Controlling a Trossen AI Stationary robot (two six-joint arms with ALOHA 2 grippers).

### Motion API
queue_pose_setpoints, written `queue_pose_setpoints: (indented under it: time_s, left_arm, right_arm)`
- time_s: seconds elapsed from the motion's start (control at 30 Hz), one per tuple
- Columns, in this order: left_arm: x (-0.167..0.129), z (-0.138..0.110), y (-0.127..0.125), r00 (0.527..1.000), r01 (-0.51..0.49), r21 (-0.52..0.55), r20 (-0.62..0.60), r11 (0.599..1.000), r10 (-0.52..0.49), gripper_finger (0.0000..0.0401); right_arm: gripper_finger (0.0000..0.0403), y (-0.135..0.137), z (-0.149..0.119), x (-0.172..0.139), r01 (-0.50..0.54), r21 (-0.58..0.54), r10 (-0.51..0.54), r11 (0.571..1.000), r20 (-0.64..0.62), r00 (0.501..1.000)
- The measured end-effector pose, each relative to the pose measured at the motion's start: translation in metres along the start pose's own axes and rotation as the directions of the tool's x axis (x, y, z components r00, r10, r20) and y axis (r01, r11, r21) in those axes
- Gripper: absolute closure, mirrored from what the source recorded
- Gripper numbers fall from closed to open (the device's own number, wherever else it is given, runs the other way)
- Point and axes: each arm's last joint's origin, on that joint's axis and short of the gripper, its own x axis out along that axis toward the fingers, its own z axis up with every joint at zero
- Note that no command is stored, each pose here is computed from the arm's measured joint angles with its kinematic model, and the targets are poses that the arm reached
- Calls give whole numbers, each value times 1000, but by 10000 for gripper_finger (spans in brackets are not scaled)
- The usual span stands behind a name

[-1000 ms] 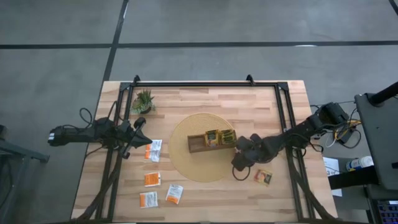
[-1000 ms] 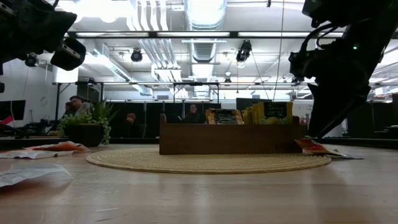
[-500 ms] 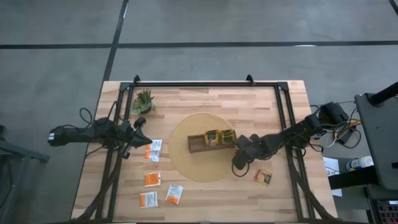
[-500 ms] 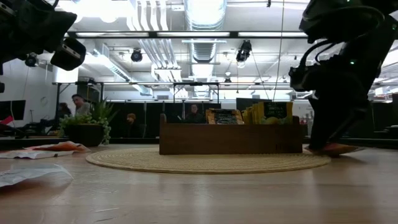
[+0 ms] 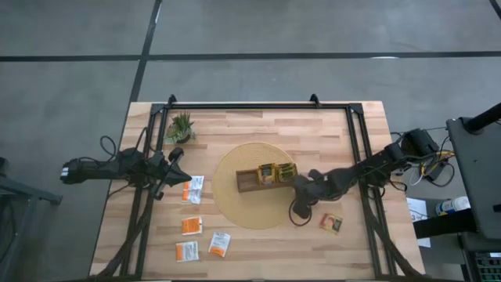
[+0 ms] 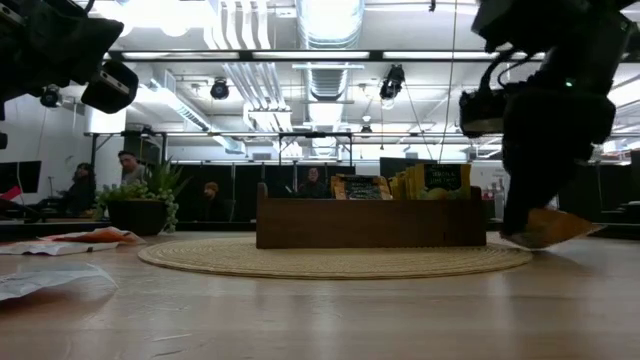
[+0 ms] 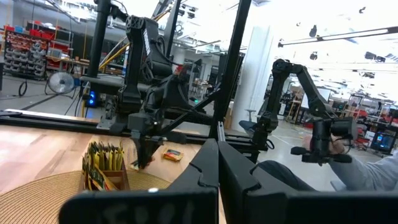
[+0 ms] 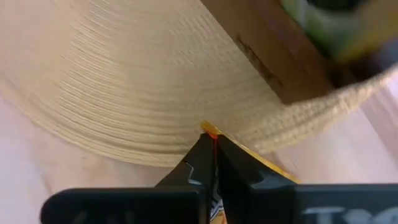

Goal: Pick & Place Tea
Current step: Put the orange tea bag into the middle of the wooden organizer

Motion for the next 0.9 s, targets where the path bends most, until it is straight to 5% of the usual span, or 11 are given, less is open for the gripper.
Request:
queue_pose_setpoints:
  time_s: [0.2,0.6,0.9]
  left_arm:
    - [0,0,0,1000,0,0,0,1000,0,401]
    - [0,0,0,1000,-1,0,0,1000,1,401]
    - [0,0,0,1000,0,0,1,1000,0,401]
  right_arm:
    - [394,22,15,-15,-35,-184,53,982,95,994]
    - [394,51,38,-40,181,-398,-26,899,365,931]
    - [394,94,63,-8,304,-675,-78,672,344,936]
